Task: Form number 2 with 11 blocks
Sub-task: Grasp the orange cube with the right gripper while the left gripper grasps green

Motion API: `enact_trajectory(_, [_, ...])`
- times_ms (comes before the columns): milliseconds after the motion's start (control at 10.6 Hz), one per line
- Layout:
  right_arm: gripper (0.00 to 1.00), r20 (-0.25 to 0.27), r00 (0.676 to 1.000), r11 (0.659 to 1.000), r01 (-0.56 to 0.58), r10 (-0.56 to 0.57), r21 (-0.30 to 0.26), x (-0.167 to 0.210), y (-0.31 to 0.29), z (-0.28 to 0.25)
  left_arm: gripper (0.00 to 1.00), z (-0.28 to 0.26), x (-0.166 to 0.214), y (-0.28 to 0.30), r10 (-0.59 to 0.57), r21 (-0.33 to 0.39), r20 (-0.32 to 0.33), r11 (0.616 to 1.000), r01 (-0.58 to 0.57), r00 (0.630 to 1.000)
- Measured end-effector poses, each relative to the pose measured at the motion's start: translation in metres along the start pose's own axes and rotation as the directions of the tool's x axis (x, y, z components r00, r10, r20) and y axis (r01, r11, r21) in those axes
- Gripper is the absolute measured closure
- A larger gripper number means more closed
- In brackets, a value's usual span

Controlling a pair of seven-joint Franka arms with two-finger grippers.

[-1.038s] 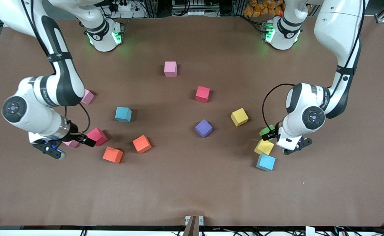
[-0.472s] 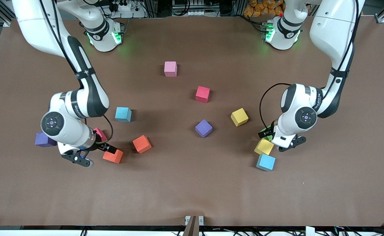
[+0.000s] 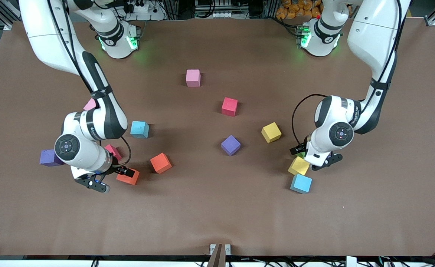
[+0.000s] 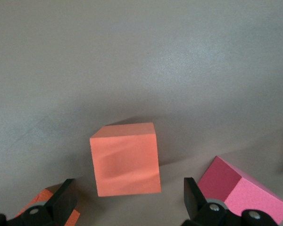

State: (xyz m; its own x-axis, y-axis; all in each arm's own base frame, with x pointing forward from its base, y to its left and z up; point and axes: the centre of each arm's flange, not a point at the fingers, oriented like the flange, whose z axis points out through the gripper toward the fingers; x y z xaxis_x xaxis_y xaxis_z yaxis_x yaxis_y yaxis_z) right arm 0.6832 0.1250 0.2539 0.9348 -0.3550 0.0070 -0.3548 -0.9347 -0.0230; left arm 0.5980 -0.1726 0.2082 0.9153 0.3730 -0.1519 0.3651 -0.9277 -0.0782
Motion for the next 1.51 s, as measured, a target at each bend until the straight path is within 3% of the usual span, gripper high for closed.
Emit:
enact_trajectory(1321, [0.00, -0.025, 1.000, 1.000, 0.006, -0.006, 0.003, 0.002, -0.005, 0.048, 0.00, 0.020, 0.004, 0.000, -0.003, -0.001, -0.001, 1.000, 0.003, 1.000])
enact_trajectory(1415, [0.01, -0.025, 1.000, 1.000, 0.006, -0.006, 0.002, 0.002, -0.005, 0.051, 0.00, 0.021, 0.004, 0.000, -0.003, 0.000, -0.001, 1.000, 0.003, 1.000])
enact_trajectory(1510, [0.14, -0.025, 1.000, 1.000, 0.005, -0.005, 0.001, 0.003, -0.004, 0.052, 0.00, 0.022, 0.004, 0.000, -0.003, -0.001, -0.001, 1.000, 0.003, 1.000])
